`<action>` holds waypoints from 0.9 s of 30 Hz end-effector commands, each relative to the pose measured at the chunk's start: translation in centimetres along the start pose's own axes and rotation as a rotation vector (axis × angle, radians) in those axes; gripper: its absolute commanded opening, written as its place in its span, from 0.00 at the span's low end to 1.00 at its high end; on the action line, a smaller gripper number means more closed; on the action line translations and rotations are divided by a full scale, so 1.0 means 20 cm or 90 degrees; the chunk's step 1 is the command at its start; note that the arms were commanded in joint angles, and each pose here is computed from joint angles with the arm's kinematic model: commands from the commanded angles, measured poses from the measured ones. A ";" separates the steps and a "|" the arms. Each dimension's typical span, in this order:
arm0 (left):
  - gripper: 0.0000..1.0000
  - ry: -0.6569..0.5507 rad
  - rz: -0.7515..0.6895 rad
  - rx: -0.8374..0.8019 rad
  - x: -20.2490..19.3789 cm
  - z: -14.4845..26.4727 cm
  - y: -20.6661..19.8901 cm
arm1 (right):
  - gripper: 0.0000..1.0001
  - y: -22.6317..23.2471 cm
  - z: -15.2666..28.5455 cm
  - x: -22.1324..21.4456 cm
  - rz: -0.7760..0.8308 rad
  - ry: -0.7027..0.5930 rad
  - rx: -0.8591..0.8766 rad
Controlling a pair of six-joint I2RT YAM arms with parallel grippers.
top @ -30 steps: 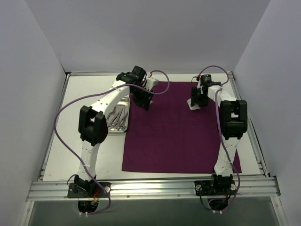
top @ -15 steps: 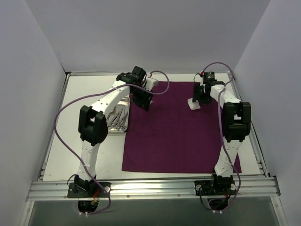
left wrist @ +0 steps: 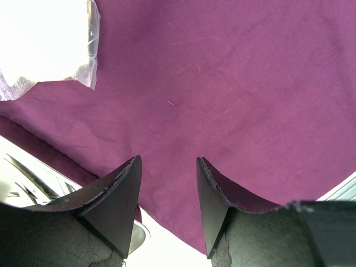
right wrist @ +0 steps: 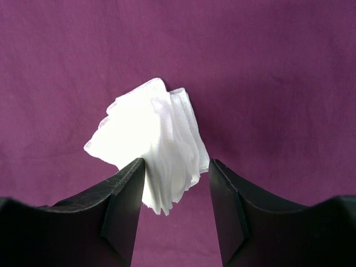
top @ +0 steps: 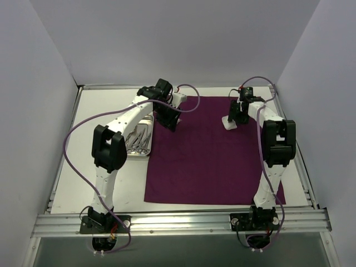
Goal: Prepare the surgical pack
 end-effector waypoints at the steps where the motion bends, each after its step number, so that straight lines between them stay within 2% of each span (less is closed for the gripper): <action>1: 0.54 -0.051 -0.012 0.015 0.07 0.14 -0.02 | 0.45 -0.03 -0.04 -0.02 -0.015 0.008 -0.014; 8: 0.54 -0.051 -0.012 0.017 0.06 0.14 -0.02 | 0.45 -0.04 -0.03 -0.03 -0.034 0.015 -0.019; 13: 0.54 -0.052 -0.013 0.016 0.07 0.14 -0.02 | 0.42 -0.04 0.04 -0.02 -0.065 -0.012 -0.043; 20: 0.54 -0.054 -0.012 0.014 0.07 0.14 -0.02 | 0.38 -0.07 -0.01 -0.08 -0.103 -0.007 -0.074; 25: 0.54 -0.051 -0.012 0.013 0.06 0.13 -0.02 | 0.40 -0.09 -0.02 -0.07 -0.101 -0.021 -0.088; 27: 0.54 -0.051 -0.012 0.013 0.06 0.13 -0.03 | 0.43 -0.10 -0.02 -0.06 -0.096 -0.025 -0.100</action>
Point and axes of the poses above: each gripper's point midway between its finger pads, its own z axis back along the fingers, its own y axis along the line the jaws close on, x = y × z, the point moved 4 cm from there along z, back along the fingers, and after that the axes turned 14 degrees about -z, right-handed, at the moved point
